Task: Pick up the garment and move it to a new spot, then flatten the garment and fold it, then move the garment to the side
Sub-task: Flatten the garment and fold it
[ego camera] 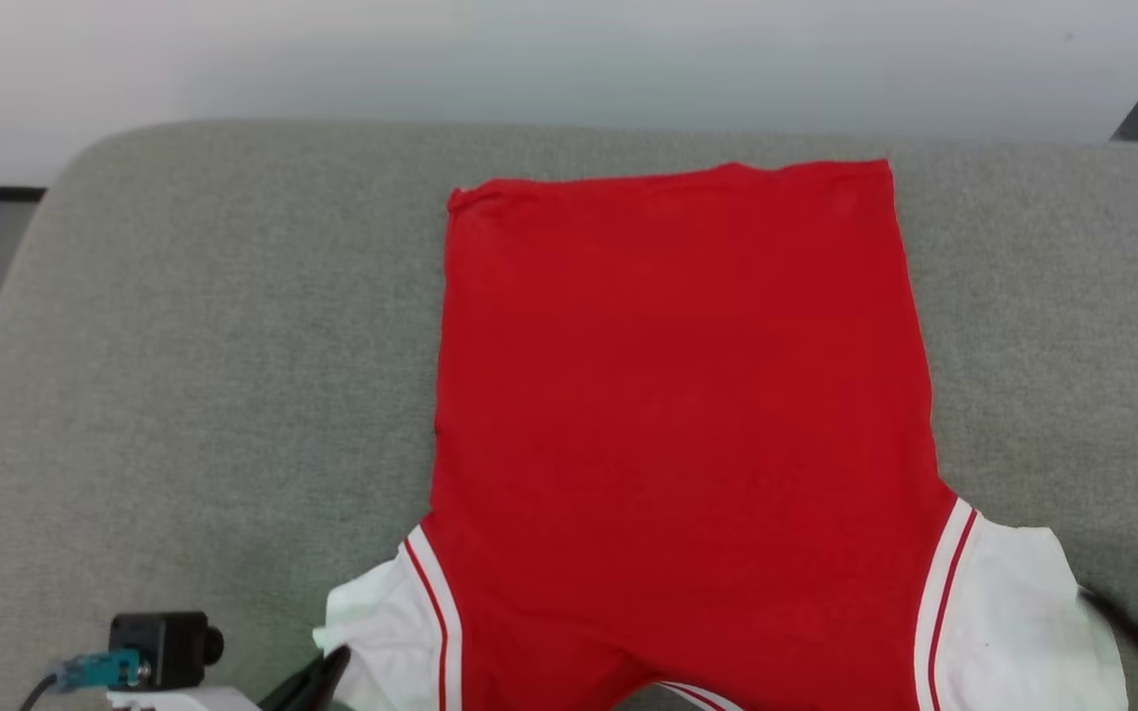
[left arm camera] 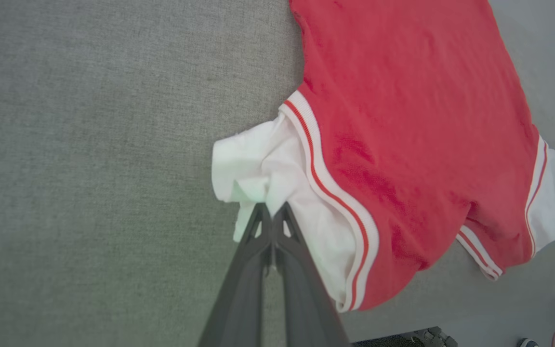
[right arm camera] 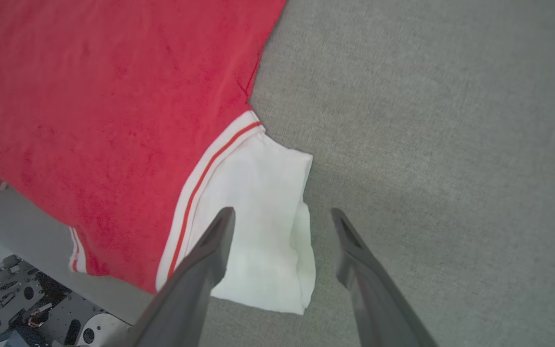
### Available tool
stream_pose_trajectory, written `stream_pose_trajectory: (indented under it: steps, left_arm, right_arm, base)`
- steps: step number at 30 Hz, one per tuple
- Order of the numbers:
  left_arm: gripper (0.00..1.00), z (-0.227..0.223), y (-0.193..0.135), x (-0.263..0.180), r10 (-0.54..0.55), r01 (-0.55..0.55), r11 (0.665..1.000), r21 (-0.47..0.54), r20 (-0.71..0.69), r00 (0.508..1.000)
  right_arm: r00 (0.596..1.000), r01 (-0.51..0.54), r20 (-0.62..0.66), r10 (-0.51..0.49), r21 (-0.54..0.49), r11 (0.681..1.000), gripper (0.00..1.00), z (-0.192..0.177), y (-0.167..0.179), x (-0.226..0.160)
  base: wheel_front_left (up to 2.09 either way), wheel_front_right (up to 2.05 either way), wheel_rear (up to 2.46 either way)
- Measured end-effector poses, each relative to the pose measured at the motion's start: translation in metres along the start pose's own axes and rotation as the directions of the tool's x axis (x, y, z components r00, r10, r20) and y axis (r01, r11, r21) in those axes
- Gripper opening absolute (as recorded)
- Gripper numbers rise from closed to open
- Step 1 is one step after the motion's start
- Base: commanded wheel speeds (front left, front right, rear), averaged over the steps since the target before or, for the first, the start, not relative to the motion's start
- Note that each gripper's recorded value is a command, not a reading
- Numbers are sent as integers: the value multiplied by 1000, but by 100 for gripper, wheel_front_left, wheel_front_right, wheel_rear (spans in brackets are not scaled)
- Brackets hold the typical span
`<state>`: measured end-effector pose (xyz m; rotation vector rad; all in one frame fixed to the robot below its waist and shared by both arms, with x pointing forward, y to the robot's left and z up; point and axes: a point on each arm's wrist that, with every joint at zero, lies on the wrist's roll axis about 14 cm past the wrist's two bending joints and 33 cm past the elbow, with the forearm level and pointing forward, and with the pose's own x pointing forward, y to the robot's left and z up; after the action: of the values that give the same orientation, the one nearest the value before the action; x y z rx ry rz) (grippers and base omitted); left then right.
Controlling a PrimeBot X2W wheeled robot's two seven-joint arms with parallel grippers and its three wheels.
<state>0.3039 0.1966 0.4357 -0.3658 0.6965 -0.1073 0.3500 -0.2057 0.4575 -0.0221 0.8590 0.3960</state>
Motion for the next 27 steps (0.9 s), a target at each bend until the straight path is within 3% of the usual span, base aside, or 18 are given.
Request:
stream_pose_trajectory:
  steps: [7, 13, 21, 27]
  left_arm:
    - [0, 6, -5, 20, -23, 23, 1000, 7, 9, 1000]
    - [0, 7, -16, 37, -68, 68, 998, 9, -2, 998]
    - [0, 9, -25, 56, -117, 117, 993, 7, -10, 993]
    - [0, 5, -18, 64, -109, 109, 994, -4, -19, 994]
  right_arm:
    - [976, 60, 213, -41, -82, 995, 100, 85, -10, 12]
    - [933, 118, 352, -80, -89, 989, 100, 152, -23, 48]
    - [954, 133, 282, -102, -91, 987, 100, 196, -34, 119]
    - [984, 121, 137, -111, -62, 991, 100, 200, -39, 173]
  base:
    - [0, 0, 0]
    - [0, 0, 0]
    - [0, 0, 0]
    - [0, 0, 0]
